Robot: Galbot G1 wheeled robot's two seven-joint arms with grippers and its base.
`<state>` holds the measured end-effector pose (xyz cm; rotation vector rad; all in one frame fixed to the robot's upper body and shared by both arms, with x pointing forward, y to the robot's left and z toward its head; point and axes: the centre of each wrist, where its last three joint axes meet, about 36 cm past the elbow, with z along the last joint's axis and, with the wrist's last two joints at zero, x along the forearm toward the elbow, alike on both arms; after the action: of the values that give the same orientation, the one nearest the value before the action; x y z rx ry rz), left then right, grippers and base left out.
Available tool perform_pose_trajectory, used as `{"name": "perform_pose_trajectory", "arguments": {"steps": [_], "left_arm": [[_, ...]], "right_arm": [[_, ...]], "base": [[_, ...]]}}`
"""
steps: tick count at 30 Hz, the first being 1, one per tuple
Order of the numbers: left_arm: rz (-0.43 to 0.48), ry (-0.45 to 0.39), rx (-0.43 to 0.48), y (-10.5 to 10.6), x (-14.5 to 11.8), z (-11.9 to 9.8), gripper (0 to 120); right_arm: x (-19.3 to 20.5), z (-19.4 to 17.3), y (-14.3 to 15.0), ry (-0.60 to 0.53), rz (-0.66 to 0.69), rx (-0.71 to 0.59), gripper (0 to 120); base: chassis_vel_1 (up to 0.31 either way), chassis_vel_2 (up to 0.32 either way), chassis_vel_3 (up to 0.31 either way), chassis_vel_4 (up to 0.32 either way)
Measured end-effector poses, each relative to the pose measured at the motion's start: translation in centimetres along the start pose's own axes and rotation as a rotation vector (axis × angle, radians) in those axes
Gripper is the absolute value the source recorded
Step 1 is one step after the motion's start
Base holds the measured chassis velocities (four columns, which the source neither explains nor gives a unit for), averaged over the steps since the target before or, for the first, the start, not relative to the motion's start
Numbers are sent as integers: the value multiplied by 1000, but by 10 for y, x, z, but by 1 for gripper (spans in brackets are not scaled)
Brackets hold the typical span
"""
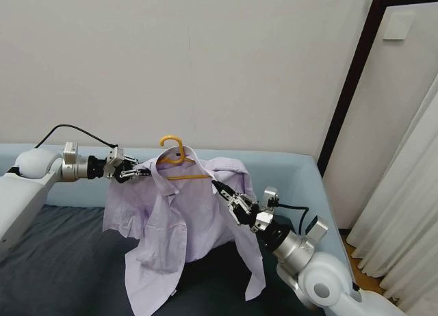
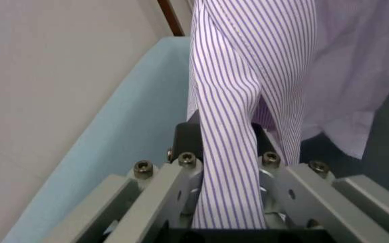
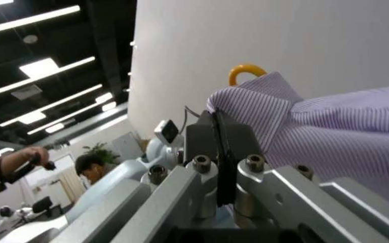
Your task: Pick up the clothes from the sofa and hang them on the clothes hanger.
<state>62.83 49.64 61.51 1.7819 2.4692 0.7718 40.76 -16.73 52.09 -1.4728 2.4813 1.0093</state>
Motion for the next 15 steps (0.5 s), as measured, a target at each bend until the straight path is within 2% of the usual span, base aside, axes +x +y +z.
{"name": "perform_pose_trajectory", "arguments": {"steps": [8,12,13,15], "left_arm": [[32,-25,14,-13,-24,11,7],[64,-55,17,-22,-45,13,7],[64,-55,17,-22,-45,13,7],[70,-72,22,-25,-56,14,7]], "right_arm": [[-9,11,-7,-9,-65,-2,0],[-7,25,-29,35,-45,145,0],[-7,25,-29,35,-45,145,0],[0,36,-38,86,-34,220,0]], "base": [[0,0,0,0],[0,0,0,0],[0,0,0,0],[0,0,0,0]]}}
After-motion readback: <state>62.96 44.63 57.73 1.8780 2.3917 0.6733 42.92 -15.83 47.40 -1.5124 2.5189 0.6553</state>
